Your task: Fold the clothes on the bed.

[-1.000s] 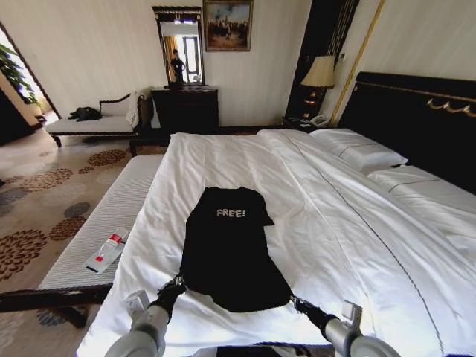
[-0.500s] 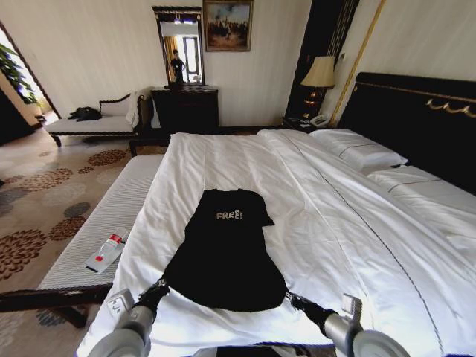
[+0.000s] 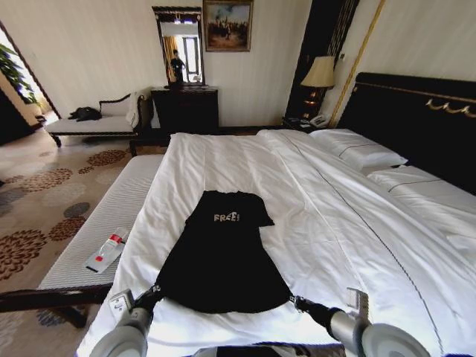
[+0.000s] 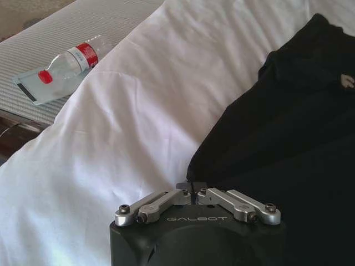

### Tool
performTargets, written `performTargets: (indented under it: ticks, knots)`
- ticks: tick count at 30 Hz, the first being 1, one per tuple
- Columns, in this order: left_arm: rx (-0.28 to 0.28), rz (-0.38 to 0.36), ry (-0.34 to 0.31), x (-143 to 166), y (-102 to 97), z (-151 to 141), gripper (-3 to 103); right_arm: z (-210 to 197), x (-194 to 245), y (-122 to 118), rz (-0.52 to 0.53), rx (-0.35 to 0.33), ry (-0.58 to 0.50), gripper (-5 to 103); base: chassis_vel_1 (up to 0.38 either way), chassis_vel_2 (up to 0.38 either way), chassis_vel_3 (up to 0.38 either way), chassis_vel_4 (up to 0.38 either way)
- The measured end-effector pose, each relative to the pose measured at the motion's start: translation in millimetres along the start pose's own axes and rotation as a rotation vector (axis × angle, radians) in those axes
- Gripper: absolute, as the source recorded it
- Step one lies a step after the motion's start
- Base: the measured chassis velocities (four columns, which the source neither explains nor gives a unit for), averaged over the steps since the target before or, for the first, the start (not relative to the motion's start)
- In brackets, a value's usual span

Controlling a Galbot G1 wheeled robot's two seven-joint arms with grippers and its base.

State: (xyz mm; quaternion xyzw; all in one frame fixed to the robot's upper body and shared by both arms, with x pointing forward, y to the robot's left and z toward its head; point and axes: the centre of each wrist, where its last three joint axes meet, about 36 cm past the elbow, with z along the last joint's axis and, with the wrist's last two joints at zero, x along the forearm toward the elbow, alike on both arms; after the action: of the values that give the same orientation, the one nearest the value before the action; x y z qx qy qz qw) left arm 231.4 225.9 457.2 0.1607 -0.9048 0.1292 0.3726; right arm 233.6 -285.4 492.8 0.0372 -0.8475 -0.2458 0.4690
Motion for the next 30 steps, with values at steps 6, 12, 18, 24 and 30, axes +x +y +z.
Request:
performTargets:
  ticks: [6,12,18,24,30]
  knots:
    - [0.057,-0.004,-0.053,-48,-12.4,5,0,-1,-33,-5,0.005,-0.024,-0.014,0,0.0,0.0,0.0,0.0]
    - [0.089,0.037,-0.068,-61,-22.2,3,1,-1,-43,-10,0.001,-0.027,-0.03,0,0.0,0.0,0.0,0.0]
    - [0.044,0.123,-0.043,-38,-12.1,8,27,0,-43,-12,0.001,-0.024,-0.028,0,0.0,0.0,0.0,0.0]
    - [-0.018,0.192,-0.057,-14,4.6,8,43,4,-44,-15,0.003,-0.021,-0.022,0,0.0,0.0,0.0,0.0]
    - [-0.05,0.247,-0.07,6,12.4,10,66,9,-44,-17,0.0,-0.024,-0.019,0,0.0,0.0,0.0,0.0]
